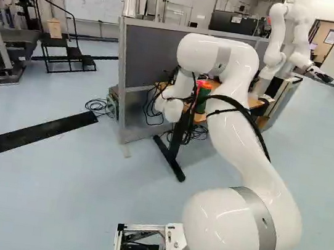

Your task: Place the green cup on the table

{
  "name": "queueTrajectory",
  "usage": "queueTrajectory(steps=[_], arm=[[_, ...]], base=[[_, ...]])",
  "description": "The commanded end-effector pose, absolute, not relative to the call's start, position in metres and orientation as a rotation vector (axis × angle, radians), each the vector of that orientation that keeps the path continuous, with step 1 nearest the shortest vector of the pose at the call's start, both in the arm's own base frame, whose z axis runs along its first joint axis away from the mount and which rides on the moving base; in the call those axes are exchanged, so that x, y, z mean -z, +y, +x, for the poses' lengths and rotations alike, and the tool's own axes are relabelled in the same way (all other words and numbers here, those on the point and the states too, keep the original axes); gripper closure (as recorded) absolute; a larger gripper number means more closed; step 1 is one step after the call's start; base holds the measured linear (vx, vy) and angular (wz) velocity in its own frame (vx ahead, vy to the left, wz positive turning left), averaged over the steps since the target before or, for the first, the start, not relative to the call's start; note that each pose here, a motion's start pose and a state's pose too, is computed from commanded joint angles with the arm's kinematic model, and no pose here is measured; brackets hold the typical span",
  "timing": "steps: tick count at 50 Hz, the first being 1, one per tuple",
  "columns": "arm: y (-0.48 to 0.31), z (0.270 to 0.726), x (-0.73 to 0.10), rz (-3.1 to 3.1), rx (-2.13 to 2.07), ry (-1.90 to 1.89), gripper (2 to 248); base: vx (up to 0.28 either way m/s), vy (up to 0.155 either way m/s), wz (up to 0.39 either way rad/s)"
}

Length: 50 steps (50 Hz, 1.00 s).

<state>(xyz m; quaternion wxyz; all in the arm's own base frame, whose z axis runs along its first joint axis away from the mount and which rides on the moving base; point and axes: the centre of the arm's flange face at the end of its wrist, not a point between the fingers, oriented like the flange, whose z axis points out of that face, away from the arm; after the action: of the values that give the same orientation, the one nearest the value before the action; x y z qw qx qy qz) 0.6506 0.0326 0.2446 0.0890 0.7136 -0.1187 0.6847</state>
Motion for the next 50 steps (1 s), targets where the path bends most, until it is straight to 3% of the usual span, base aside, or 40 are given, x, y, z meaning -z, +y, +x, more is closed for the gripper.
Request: queueTrajectory(steps=[50], arm=[[0.033,0.652,-0.295,2.062,-2.114,-0.370,3]], base=[[0.000,0.000,0.000]])
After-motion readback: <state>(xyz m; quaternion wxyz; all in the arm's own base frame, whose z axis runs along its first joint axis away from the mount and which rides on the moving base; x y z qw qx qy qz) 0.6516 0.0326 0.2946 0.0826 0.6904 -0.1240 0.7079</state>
